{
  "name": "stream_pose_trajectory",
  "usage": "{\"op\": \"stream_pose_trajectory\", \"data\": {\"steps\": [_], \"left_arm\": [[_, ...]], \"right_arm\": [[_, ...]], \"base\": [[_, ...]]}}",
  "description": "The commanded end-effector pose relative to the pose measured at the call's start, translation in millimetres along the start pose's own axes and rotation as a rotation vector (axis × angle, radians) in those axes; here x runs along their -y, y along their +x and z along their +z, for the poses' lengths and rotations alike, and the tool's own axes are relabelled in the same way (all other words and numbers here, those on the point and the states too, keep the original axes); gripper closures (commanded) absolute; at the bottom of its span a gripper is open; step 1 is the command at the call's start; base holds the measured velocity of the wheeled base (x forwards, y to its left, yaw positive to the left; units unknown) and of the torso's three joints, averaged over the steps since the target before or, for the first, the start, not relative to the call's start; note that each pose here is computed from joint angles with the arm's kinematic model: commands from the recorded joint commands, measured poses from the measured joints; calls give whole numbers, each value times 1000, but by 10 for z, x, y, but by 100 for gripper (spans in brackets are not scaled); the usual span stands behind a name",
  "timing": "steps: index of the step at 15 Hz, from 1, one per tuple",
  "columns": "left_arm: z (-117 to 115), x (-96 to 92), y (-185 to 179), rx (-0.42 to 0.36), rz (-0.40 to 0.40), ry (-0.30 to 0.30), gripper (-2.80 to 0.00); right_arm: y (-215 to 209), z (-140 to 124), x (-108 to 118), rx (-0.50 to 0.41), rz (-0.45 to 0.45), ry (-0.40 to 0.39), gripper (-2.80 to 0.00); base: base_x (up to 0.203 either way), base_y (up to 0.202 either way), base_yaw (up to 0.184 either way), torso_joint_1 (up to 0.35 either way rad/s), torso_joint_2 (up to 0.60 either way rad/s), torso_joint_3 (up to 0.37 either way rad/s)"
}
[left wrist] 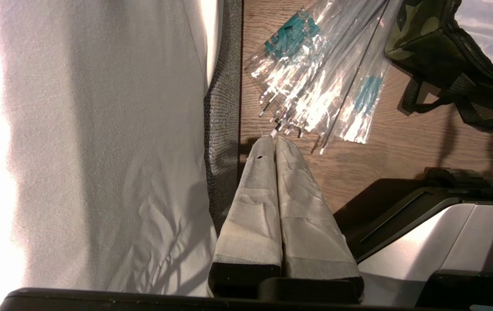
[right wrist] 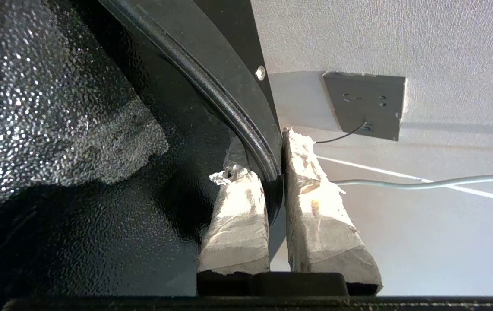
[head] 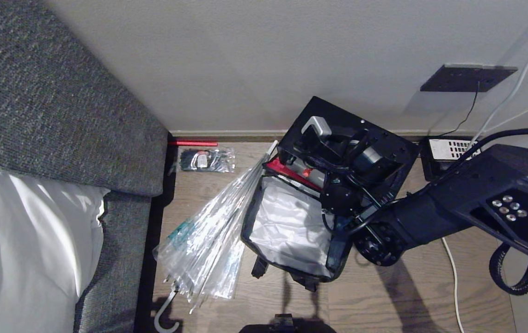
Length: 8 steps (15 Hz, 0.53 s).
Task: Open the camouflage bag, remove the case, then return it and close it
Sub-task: Release the handle
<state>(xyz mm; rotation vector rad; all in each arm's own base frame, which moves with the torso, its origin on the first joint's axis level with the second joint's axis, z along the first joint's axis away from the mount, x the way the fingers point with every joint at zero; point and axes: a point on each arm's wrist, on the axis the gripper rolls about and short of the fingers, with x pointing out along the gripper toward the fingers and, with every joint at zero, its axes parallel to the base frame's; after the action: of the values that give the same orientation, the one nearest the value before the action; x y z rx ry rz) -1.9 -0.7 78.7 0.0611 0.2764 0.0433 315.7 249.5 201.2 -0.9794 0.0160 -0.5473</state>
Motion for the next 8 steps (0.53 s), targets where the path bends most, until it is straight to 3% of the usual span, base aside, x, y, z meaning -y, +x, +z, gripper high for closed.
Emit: {"op": "stream_pose_trajectory", "data": {"steps": [1, 4, 8], "left_arm": [[-1, 0, -5, 7, -13, 3, 0], [-45, -4, -119, 170, -49, 14, 0], [-79, -7, -181, 261, -50, 12, 0]], "right_arm": [[2, 4, 14, -6, -5, 2, 0], [-6, 14, 6, -3, -4, 2, 0], [-16, 11, -18, -2, 0, -4, 0]], "base": [[0, 0, 0, 0, 0, 0], [0, 0, 0, 0, 0, 0], [0, 0, 0, 0, 0, 0]]}}
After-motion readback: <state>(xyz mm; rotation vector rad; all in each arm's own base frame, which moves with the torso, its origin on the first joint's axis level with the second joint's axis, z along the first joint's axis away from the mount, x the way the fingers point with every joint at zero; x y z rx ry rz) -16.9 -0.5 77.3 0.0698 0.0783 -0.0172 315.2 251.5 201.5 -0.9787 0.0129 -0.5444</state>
